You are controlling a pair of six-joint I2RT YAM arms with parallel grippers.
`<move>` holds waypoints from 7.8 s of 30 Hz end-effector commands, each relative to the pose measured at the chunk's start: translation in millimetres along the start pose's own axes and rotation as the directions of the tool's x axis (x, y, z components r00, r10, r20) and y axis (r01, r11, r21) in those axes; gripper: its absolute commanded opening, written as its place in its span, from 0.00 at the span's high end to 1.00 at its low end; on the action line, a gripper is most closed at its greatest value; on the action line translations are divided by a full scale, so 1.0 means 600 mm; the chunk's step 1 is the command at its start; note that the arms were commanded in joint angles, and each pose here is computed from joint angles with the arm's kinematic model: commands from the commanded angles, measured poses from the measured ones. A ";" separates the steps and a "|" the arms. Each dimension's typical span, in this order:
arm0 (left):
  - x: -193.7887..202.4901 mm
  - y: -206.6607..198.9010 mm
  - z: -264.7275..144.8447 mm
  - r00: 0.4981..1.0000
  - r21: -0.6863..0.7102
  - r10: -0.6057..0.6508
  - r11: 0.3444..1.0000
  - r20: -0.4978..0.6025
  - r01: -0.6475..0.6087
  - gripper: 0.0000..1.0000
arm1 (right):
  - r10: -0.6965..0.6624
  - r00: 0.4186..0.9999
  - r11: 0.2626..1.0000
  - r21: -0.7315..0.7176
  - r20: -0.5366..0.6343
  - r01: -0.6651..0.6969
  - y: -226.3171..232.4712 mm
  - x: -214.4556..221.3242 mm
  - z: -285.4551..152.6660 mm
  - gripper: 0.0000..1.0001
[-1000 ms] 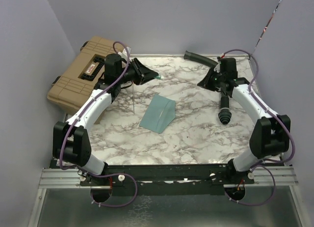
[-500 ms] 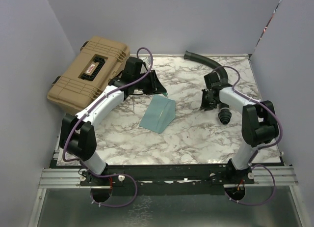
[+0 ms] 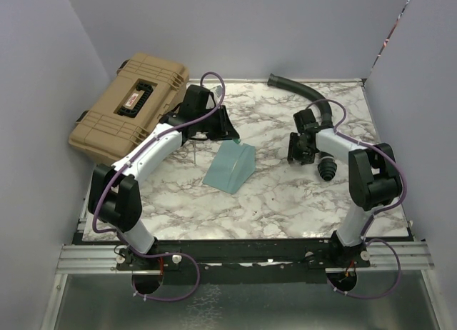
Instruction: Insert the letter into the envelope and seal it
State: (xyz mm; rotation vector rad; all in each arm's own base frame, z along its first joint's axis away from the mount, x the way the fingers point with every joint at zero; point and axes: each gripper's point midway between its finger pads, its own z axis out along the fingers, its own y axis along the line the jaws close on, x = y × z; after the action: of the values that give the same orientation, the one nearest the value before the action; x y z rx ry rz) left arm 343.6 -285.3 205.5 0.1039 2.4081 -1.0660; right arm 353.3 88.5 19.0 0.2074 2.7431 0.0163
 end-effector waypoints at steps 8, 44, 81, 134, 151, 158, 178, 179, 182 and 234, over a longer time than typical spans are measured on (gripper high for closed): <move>-0.025 -0.010 -0.002 0.999 -0.015 0.035 0.999 0.037 -0.034 1.00 | 0.022 0.999 1.000 -0.008 0.039 -0.022 0.007 -0.028 -0.050 0.41; 0.023 -0.124 -0.045 0.995 0.291 0.034 0.957 -0.097 -0.004 1.00 | -0.262 0.698 0.202 -0.669 0.667 0.715 0.331 0.004 -0.397 0.36; -0.088 -0.178 -0.123 0.905 0.425 -0.150 0.904 0.399 -0.037 0.48 | 0.216 0.878 0.104 -0.904 0.428 0.415 0.386 -0.088 -0.556 1.00; -0.047 -0.160 -0.117 0.953 0.486 -0.025 0.864 0.301 -0.130 0.64 | 0.210 0.885 -0.032 -0.902 0.416 0.431 0.397 -0.075 -0.570 1.00; -0.052 -0.117 -0.107 0.866 0.282 0.287 0.863 0.408 -0.419 1.00 | 0.151 0.833 0.380 -0.809 0.532 0.448 0.339 -0.103 -0.545 0.25; -0.031 -0.144 -0.111 0.855 0.379 0.358 0.782 0.376 -0.494 1.00 | 0.096 0.829 0.439 -0.771 0.551 0.462 0.355 -0.144 -0.544 0.36; -0.013 -0.192 -0.137 0.881 0.539 0.345 0.698 0.325 -0.472 1.00 | -0.115 0.851 0.271 -0.808 0.513 0.523 0.391 -0.086 -0.528 0.39; -0.012 -0.192 -0.136 0.883 0.542 0.344 0.698 0.321 -0.469 1.00 | -0.122 0.853 0.258 -0.814 0.507 0.521 0.390 -0.081 -0.531 0.40; -0.012 -0.194 -0.140 0.879 0.542 0.348 0.693 0.327 -0.475 1.00 | -0.130 0.865 0.263 -0.825 0.484 0.501 0.389 -0.075 -0.526 0.58; 0.033 -0.219 -0.165 0.826 0.683 0.498 0.509 0.263 -0.524 1.00 | -0.334 0.716 -0.066 -0.773 0.613 0.631 0.348 -0.018 -0.548 0.50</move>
State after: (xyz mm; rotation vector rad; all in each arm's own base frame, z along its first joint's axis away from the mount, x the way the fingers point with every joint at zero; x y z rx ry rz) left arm 274.2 -310.4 306.6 0.8709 1.7193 -1.5962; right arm 282.8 293.8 340.2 -1.0626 1.7680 1.3589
